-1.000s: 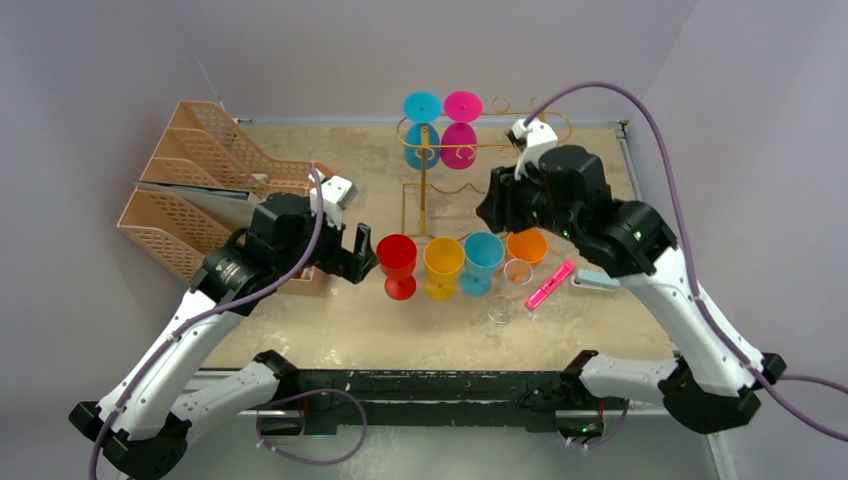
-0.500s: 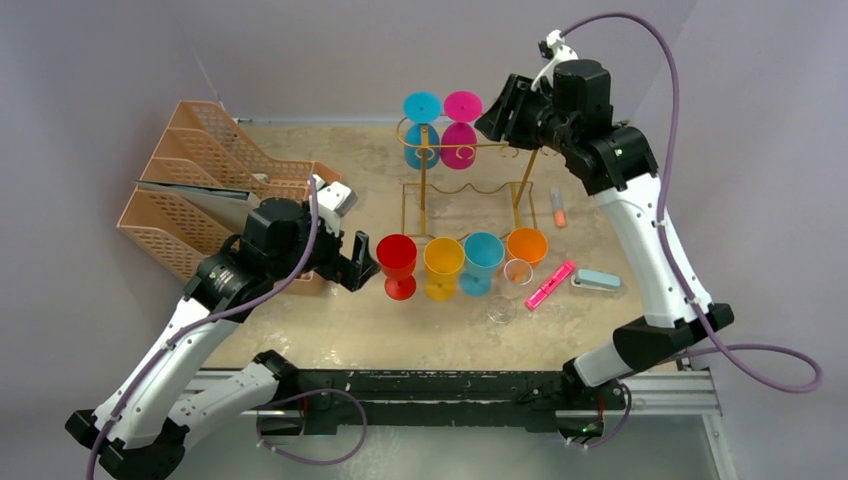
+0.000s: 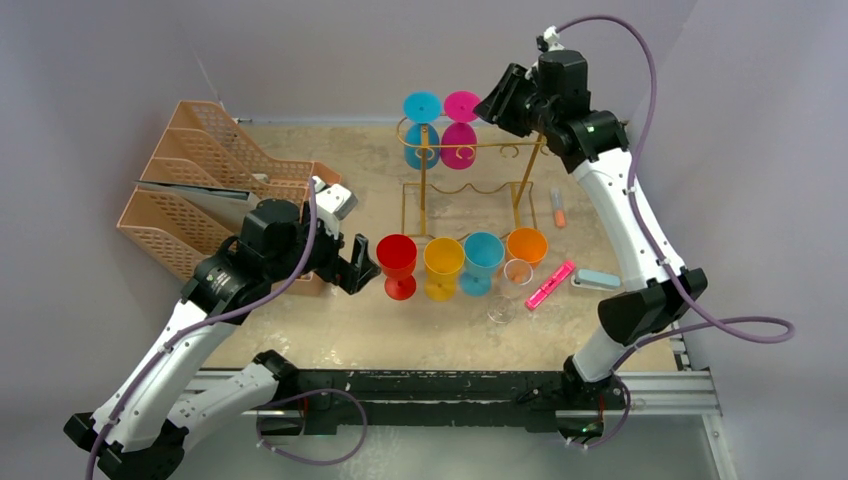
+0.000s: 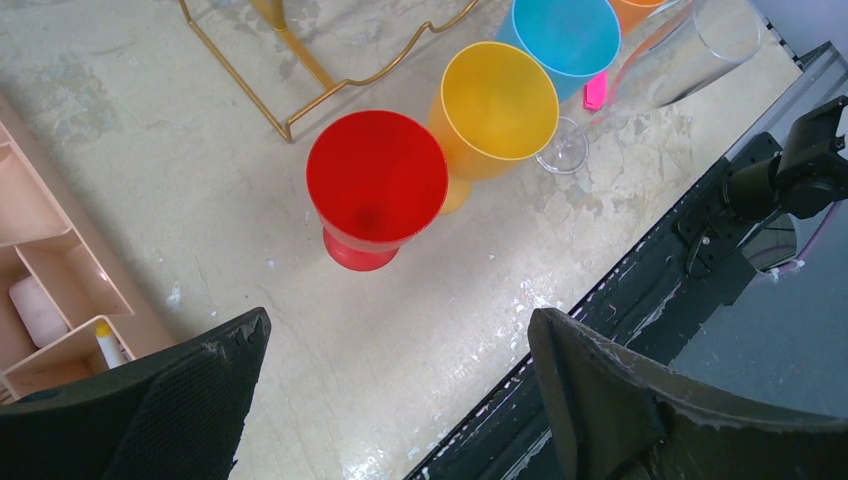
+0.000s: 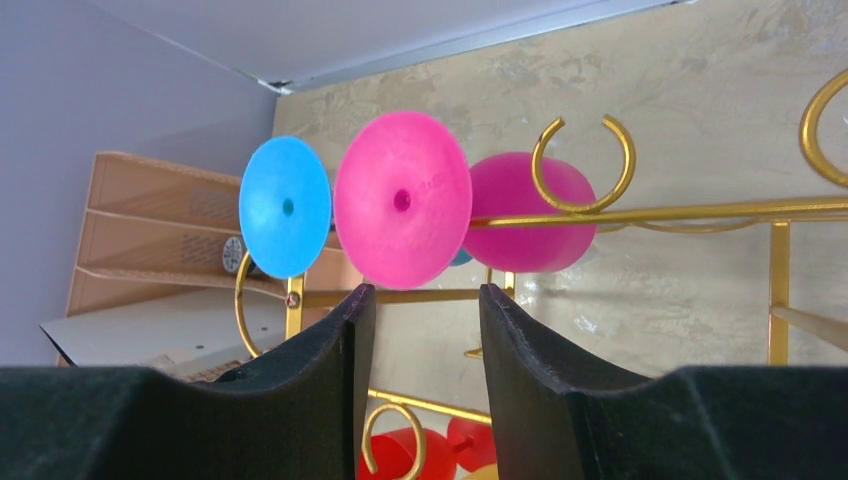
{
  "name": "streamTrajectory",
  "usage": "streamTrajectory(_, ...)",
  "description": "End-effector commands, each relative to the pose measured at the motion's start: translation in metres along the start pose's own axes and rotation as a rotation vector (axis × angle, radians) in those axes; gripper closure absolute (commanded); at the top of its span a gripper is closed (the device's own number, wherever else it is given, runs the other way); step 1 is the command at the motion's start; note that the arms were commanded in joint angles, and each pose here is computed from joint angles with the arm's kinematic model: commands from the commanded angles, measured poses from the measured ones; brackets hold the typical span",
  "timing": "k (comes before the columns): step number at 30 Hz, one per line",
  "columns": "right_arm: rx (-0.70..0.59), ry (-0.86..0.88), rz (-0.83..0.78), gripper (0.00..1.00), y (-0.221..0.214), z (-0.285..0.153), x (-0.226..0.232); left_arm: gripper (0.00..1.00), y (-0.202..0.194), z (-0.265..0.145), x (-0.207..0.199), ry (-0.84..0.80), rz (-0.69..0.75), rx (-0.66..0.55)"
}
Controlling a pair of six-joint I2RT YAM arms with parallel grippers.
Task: Take the wine glass off the wine glass rack
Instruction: Pick up the wine glass from the wine rack.
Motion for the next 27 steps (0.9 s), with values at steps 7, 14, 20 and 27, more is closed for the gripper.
streamTrajectory(7, -0.107, 0.072, 0.065, 0.59, 0.03, 0.013, 0.008, 0.0, 0.003, 0.002, 0.001, -0.007, 0.018, -0.017)
streamTrajectory(14, -0.084, 0.063, 0.053, 0.6, 0.029, 0.03, 0.005, 0.0, 0.003, 0.003, 0.0, -0.009, 0.008, -0.014)
streamTrajectory(20, -0.02, 0.08, 0.059, 0.63, 0.019, 0.042, 0.002, 0.0, 0.001, 0.004, 0.001, -0.006, 0.011, -0.001)
streamTrajectory(27, 0.004, 0.1, 0.064, 0.7, 0.016, 0.042, 0.004, 0.0, 0.0, 0.004, 0.002, -0.004, 0.012, 0.005)
Point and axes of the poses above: each gripper's point midway between its finger pads, its own z axis out along the fingers, its own x axis along the line the jaws close on, y = z × x, the point moved 5 cm from there along -z, back along the fingers, and after that the axes turned 10 degrees about z, right-handed, at the moved point
